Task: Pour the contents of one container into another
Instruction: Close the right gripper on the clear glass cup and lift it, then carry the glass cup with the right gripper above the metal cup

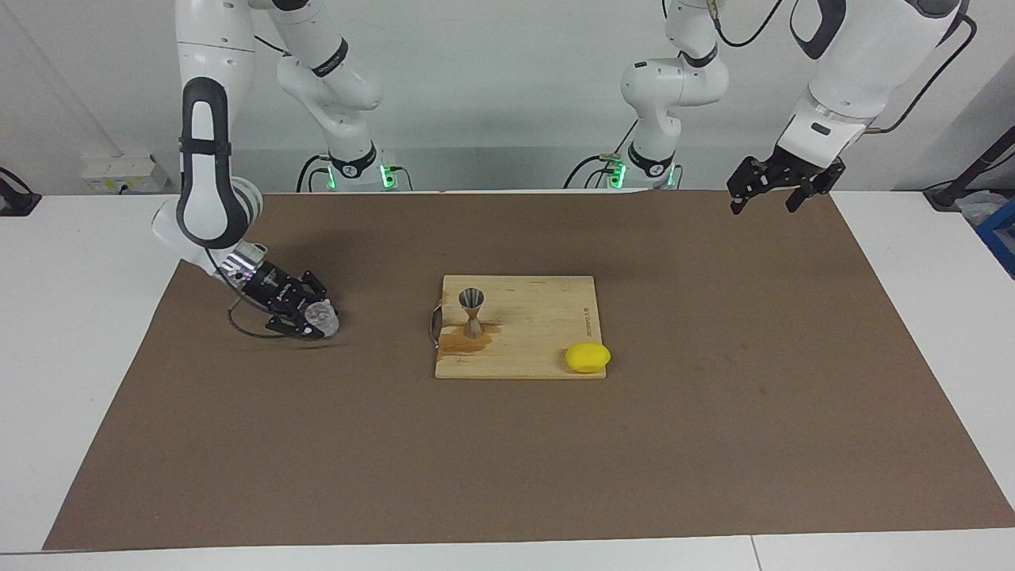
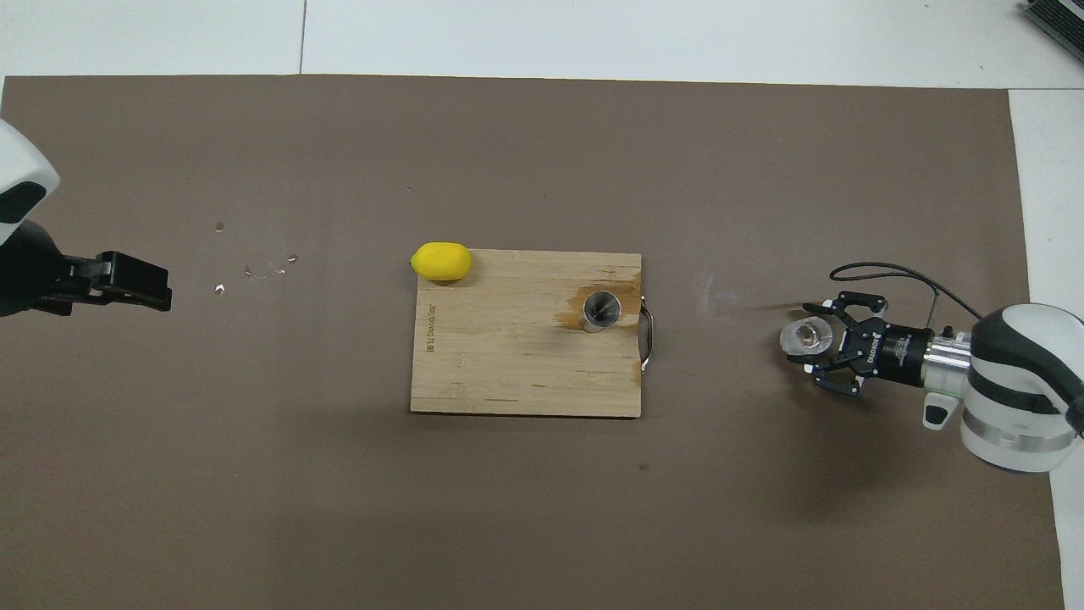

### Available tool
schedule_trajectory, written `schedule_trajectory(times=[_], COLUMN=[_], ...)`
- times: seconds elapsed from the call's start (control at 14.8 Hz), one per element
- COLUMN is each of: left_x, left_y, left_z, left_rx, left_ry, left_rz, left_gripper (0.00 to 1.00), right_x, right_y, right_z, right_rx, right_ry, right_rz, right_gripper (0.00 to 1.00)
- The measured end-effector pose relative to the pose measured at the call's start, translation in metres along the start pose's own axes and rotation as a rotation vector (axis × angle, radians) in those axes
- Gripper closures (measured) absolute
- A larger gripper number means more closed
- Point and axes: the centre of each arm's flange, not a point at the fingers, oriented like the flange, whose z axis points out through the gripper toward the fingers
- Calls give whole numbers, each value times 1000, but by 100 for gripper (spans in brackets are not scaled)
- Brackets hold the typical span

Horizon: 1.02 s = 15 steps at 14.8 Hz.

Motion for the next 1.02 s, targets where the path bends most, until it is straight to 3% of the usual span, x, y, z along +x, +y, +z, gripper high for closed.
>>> schedule_trajectory(times=[0.47, 0.75, 1.02], left_x=[-1, -1, -1], left_y=[1, 0, 0], left_z=[-1, -1, -1], left_rx=[0, 0, 0], left_ry=[1, 1, 1], left_rz=[1, 0, 0], left_gripper=[0, 0, 0], right_x=[-19, -73, -133], right_y=[-6, -8, -10], right_z=[-5, 12, 31], right_rx=[12, -57, -140], right_ry=[-3, 32, 83], right_rz=[7, -45, -181], right_gripper=[49, 49, 49])
